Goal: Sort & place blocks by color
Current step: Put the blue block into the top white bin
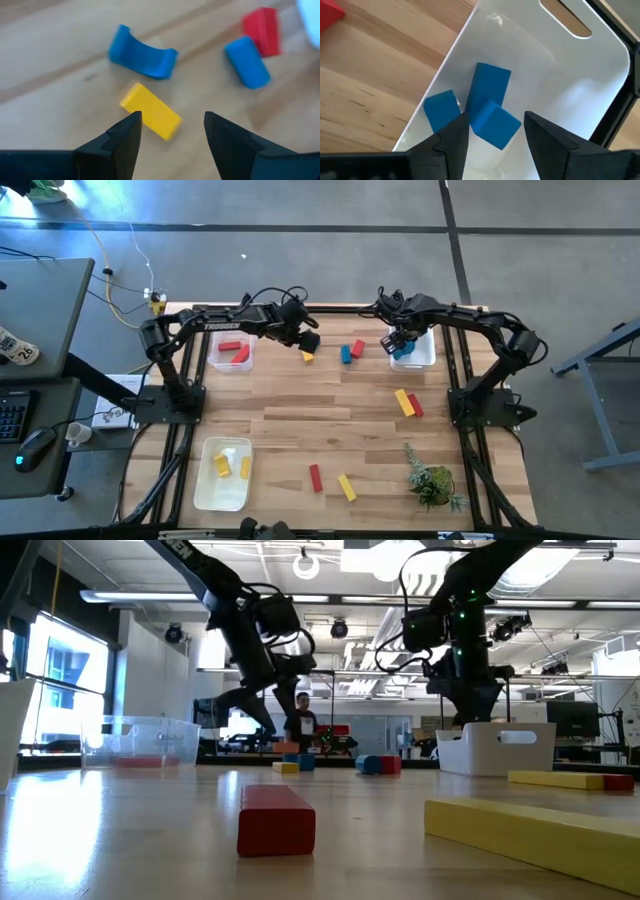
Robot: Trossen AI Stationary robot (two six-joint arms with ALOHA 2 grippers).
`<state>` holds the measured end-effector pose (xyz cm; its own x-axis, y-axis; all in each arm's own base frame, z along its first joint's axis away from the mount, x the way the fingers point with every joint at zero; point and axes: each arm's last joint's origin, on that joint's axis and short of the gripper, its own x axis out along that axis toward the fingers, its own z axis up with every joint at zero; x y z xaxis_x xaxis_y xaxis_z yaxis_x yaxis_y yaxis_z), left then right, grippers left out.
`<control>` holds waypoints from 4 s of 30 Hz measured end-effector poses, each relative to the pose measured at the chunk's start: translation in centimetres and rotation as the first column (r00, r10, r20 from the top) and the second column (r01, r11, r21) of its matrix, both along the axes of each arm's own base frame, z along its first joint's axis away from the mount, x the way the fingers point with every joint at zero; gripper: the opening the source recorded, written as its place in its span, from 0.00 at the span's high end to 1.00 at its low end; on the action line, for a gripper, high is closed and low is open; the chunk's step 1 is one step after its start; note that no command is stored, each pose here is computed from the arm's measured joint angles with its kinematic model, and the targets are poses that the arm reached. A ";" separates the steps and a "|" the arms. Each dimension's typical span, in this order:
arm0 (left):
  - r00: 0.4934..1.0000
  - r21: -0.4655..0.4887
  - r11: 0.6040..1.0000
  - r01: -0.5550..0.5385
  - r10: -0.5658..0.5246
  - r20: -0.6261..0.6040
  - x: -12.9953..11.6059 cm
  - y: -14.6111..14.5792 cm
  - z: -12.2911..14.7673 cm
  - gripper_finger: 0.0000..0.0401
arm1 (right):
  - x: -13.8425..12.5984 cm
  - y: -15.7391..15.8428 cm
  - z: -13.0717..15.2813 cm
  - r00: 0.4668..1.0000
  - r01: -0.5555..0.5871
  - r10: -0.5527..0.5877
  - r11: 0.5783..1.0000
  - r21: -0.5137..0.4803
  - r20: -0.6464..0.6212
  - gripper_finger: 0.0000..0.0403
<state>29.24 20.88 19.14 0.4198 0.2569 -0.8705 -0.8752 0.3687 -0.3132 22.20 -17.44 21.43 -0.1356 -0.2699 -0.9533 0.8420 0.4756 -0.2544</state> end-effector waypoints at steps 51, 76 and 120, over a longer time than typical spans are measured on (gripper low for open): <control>0.721 0.283 0.699 0.657 -0.474 -0.505 -2.0 -0.9 10.8 0.50 | 1.1 0.2 7.7 0.841 -0.255 0.315 0.948 -0.192 0.439 0.56; 0.841 0.222 0.868 0.445 -0.319 -0.438 -8.5 -4.6 15.1 0.50 | 7.2 0.9 4.3 0.197 -0.903 0.978 0.210 -0.374 0.073 0.56; 0.826 0.221 0.852 0.474 -0.345 -0.445 -8.2 -4.9 15.0 0.50 | 12.3 1.4 -5.6 0.856 -0.144 0.123 0.990 0.003 0.502 0.56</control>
<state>21.06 15.99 34.16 0.2048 0.4170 -0.8855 -0.6433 0.7392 0.1993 34.46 -16.05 15.79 0.3964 -0.2125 -0.8931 0.7786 0.5933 0.2044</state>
